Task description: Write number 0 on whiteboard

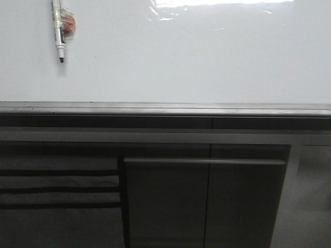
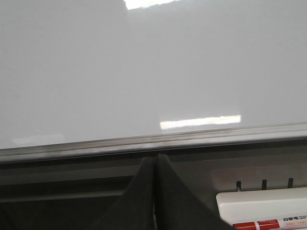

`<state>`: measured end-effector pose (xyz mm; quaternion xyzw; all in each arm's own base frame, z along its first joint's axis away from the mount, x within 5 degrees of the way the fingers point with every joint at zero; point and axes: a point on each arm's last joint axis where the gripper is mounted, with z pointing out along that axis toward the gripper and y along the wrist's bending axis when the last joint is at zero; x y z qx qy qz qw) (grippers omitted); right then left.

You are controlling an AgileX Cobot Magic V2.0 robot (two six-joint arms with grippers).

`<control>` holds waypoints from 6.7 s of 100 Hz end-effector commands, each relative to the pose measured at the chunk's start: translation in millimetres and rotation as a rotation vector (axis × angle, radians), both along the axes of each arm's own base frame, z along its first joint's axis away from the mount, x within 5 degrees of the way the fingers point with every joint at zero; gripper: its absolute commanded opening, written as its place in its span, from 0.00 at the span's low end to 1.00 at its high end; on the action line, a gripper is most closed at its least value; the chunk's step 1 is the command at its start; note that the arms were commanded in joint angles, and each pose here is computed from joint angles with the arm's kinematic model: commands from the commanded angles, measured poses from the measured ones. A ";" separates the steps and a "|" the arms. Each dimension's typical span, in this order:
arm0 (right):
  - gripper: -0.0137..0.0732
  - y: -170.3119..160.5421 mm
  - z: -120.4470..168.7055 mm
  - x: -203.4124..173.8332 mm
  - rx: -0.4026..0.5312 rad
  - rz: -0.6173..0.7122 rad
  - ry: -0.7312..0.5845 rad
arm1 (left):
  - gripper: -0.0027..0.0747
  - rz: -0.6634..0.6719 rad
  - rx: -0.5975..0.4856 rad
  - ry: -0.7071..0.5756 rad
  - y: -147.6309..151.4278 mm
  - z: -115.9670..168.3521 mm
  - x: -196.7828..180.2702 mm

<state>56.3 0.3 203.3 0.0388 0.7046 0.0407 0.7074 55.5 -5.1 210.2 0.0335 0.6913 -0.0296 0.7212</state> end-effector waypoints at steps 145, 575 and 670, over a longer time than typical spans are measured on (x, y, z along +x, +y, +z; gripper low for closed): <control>0.07 -0.1 62.8 -16.3 -0.013 -0.002 -0.232 | 0.01 0.003 -0.092 -0.280 2.7 50.6 -12.6; 0.54 5.0 136.8 48.1 -0.090 0.072 0.360 | 0.01 -0.245 0.164 0.527 -97.9 125.6 254.7; 0.54 134.7 175.6 93.5 -0.578 1.211 0.515 | 0.01 -1.135 0.847 0.669 -198.5 139.8 73.5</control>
